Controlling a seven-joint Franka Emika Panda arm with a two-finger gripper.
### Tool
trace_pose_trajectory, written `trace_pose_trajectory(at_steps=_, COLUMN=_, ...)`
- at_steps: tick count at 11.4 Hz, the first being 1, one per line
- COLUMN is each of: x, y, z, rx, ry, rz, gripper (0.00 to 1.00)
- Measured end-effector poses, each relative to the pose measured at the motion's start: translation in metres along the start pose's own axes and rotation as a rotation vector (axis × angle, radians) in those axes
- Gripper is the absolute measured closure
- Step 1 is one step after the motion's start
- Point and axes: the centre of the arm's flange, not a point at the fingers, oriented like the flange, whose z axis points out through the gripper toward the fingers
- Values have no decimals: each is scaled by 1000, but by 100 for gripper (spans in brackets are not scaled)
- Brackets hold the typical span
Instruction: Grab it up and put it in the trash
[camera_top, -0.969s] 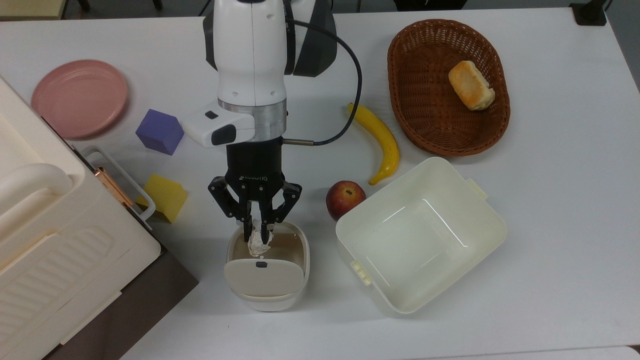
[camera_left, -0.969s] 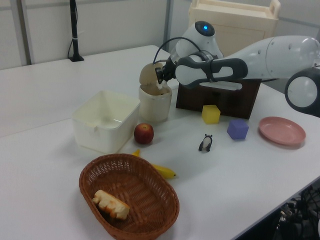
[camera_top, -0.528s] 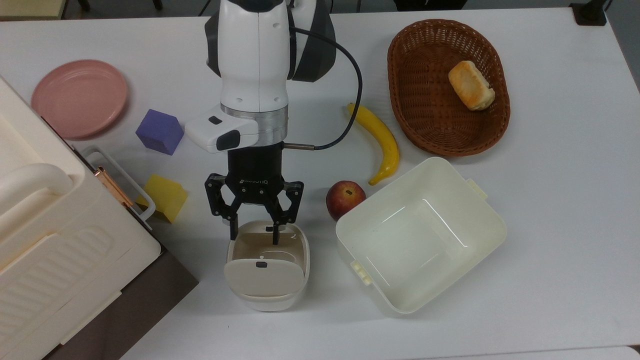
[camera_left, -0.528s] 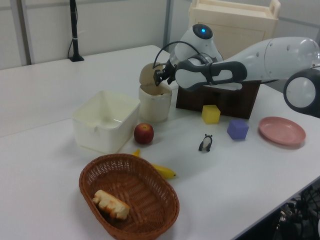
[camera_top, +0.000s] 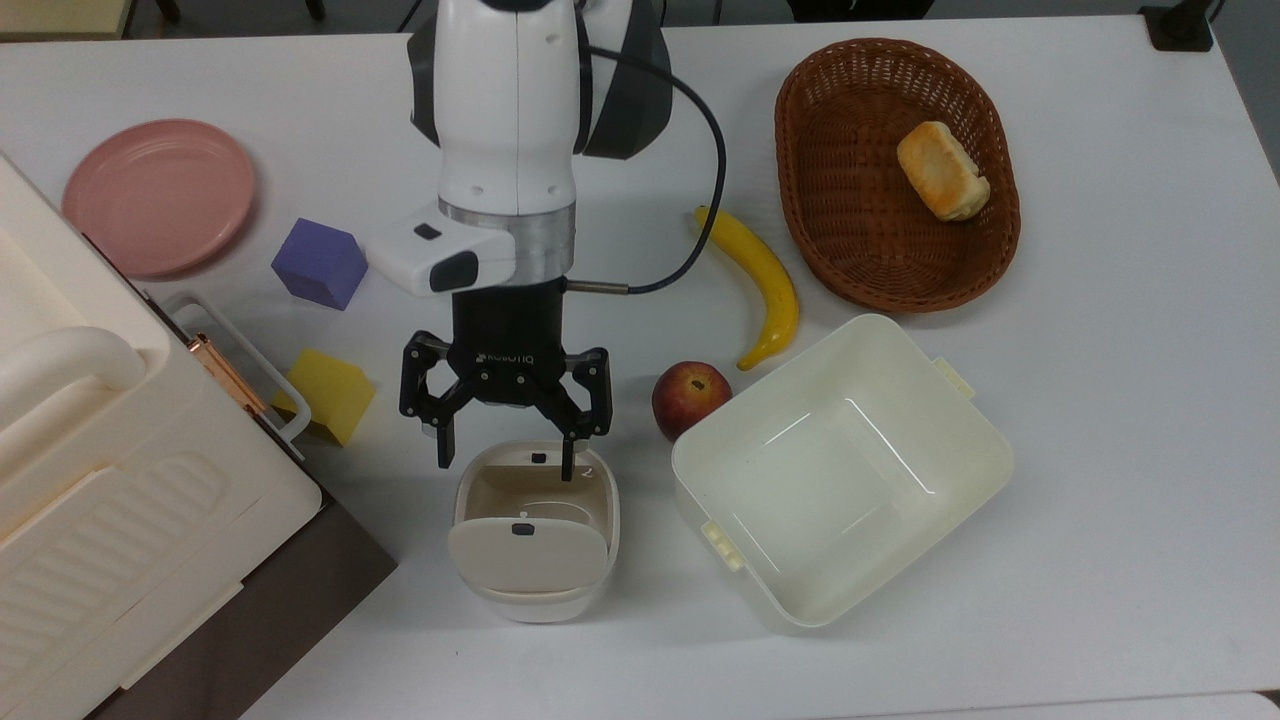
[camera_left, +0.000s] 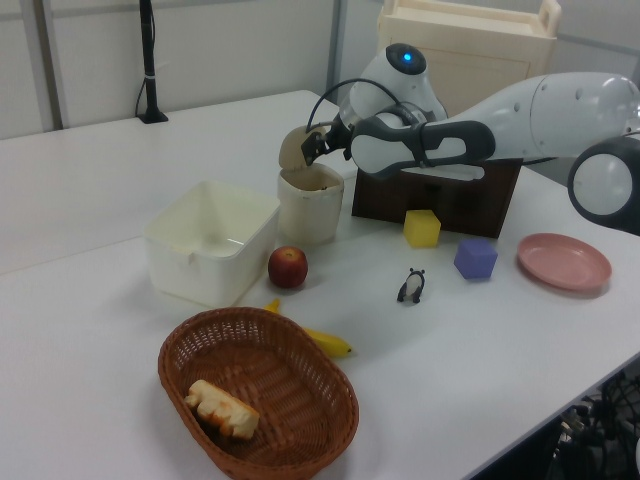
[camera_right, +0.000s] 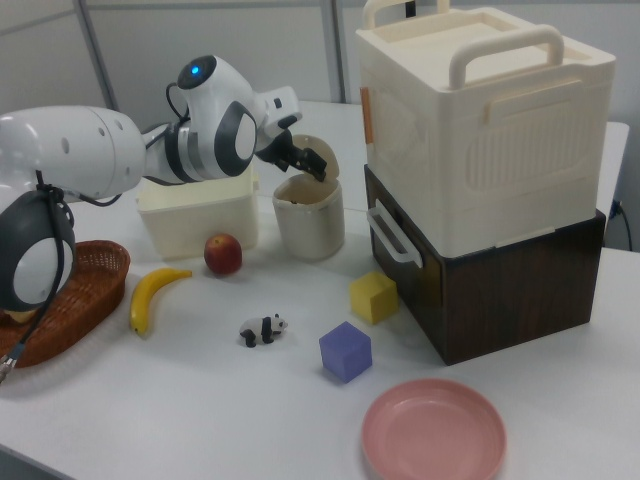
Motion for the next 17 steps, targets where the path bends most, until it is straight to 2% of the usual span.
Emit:
trace_pose_trajectory(at_steps=2, x=9, y=-1, z=-28, rx=-29, ry=-29, rz=-6, gripper=0)
trace_pose_trajectory(at_steps=5, x=14, y=-1, z=-83, rx=-107, ry=-151, rz=-11, gripper=0)
trace_pose_trajectory(at_steps=6, x=12, y=-1, z=-96, rx=-117, ry=-197, rz=4, gripper=0)
trace_pose_trajectory(at_steps=12, x=-31, y=-5, z=-171, rx=-111, ry=-482, rz=108, gripper=0)
trace_pose_trajectory(at_steps=15, x=-42, y=9, z=-187, rx=-124, ry=-557, rz=154, gripper=0)
trace_pose_trajectory(at_steps=17, x=-48, y=15, z=-185, rx=-132, ry=-572, rz=158, gripper=0)
